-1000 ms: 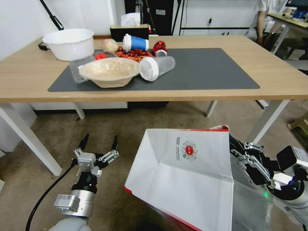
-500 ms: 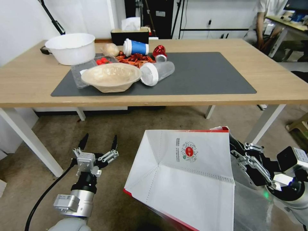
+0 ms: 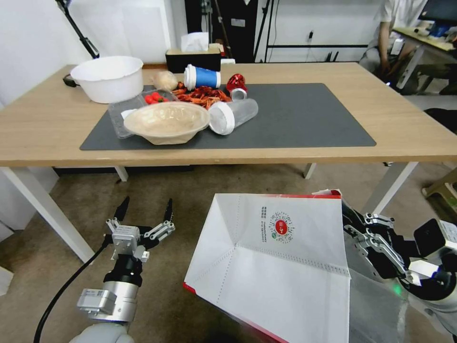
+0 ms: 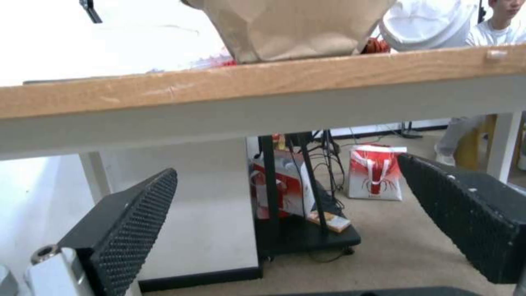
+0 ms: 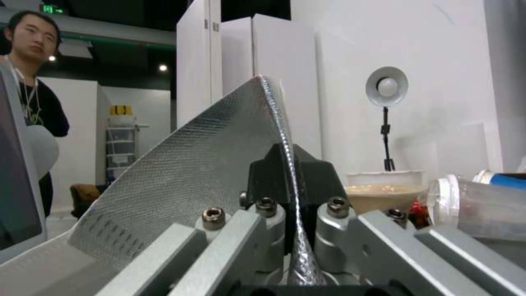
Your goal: Pick up the food delivery bag from the floor and place it on the table.
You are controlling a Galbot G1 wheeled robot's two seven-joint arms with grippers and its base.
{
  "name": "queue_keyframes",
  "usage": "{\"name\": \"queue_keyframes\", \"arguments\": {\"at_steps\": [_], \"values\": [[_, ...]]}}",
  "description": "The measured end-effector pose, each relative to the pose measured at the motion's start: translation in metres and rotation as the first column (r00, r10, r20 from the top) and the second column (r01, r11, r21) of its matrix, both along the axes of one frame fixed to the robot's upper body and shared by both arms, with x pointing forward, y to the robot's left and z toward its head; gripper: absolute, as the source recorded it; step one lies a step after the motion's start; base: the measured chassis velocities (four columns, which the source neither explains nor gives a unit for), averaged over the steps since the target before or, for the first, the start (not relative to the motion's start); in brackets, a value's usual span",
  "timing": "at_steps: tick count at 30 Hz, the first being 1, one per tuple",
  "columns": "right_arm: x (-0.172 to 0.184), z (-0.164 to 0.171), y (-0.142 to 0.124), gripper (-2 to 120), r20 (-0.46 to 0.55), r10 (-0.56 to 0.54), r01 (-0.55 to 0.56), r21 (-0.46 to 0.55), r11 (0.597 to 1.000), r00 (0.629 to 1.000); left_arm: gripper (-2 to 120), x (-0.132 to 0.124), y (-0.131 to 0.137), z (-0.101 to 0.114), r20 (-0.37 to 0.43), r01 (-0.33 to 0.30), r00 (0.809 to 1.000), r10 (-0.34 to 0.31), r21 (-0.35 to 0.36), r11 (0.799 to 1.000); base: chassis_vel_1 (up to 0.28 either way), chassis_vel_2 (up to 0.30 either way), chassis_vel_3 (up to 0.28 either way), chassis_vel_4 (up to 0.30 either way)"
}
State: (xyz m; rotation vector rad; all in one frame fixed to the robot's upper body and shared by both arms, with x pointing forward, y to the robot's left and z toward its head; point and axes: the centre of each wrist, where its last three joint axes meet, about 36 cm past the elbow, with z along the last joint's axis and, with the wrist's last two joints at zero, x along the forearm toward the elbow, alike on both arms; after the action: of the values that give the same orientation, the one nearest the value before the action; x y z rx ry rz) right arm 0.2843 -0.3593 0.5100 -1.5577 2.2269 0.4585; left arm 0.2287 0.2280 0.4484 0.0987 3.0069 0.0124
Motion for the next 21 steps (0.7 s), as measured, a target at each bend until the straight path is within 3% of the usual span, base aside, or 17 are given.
{"name": "queue_keyframes", "arguments": {"at_steps": [21], "values": [[-0.0027,0.0047,0.0038,0,0.017,0.007,-0.008,0.005,1.0,1.0,100,0.0009,-0.0017,0.0016,0.006,0.001,1.0,-0.001,-0.006,1.0,0.0,0.0,0.0,0.0]]}}
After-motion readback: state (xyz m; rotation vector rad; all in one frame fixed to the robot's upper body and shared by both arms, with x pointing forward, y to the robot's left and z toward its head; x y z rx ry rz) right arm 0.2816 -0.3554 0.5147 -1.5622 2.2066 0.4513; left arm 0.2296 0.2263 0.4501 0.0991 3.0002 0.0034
